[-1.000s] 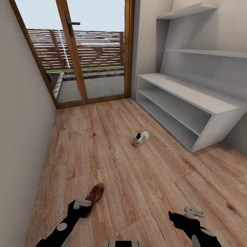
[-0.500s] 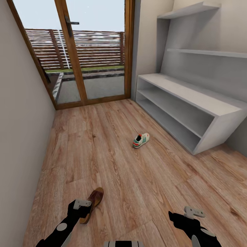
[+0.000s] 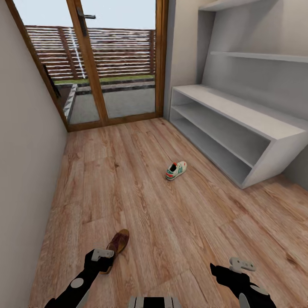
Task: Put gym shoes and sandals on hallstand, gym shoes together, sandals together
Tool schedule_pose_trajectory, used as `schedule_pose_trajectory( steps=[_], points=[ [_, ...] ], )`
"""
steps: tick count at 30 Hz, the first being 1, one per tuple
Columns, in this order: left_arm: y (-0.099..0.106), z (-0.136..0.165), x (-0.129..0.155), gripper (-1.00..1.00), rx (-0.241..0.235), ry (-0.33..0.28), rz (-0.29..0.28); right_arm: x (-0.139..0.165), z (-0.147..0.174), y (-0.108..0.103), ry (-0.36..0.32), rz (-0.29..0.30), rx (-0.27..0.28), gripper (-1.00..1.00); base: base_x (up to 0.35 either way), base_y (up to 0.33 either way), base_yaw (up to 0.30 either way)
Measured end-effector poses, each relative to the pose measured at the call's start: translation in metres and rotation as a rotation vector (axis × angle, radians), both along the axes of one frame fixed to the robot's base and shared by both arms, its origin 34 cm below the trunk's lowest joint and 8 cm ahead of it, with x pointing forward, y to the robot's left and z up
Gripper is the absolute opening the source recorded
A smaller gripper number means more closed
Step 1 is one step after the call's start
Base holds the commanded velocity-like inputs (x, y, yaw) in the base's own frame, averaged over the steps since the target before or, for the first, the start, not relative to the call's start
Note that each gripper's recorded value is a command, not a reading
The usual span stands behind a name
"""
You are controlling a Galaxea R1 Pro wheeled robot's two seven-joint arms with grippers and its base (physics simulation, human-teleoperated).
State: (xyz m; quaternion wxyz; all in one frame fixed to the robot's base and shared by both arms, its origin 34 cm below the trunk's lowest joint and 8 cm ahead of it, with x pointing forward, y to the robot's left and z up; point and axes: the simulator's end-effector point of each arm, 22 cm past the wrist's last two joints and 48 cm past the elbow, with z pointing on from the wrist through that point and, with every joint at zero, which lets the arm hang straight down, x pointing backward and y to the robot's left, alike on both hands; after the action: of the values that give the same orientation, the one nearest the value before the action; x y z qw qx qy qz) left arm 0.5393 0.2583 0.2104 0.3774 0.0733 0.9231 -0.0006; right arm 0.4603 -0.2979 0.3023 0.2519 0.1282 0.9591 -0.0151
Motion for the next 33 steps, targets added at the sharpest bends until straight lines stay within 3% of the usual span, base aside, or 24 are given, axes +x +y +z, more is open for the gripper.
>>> schedule_pose_trajectory(
  steps=[14, 18, 20, 23, 33],
  points=[
    [0.002, -0.037, -0.025, 1.0, 0.003, 0.079, -0.001, -0.017, -0.031, 0.0, 0.079, 0.0, 0.0, 1.0, 0.0, 0.0, 0.0],
    [0.011, -0.041, -0.029, 1.0, 0.015, 0.09, 0.0, -0.02, -0.035, 0.0, 0.09, 0.0, 0.001, 1.0, 0.0, 0.0, 0.0],
    [0.03, -0.041, -0.029, 1.0, 0.042, 0.091, 0.0, -0.02, -0.035, 0.0, 0.091, 0.0, 0.0, 1.0, 0.0, 0.0, 0.0],
    [0.038, -0.041, -0.03, 1.0, 0.056, 0.092, -0.004, -0.021, -0.035, 0.0, 0.092, 0.0, 0.0, 1.0, 0.0, 0.0, 0.0],
    [0.038, -0.047, -0.035, 1.0, 0.08, 0.109, -0.058, -0.024, -0.04, 0.0, 0.105, 0.0, -0.001, 1.0, 0.0, 0.0, 0.0]
  ],
)
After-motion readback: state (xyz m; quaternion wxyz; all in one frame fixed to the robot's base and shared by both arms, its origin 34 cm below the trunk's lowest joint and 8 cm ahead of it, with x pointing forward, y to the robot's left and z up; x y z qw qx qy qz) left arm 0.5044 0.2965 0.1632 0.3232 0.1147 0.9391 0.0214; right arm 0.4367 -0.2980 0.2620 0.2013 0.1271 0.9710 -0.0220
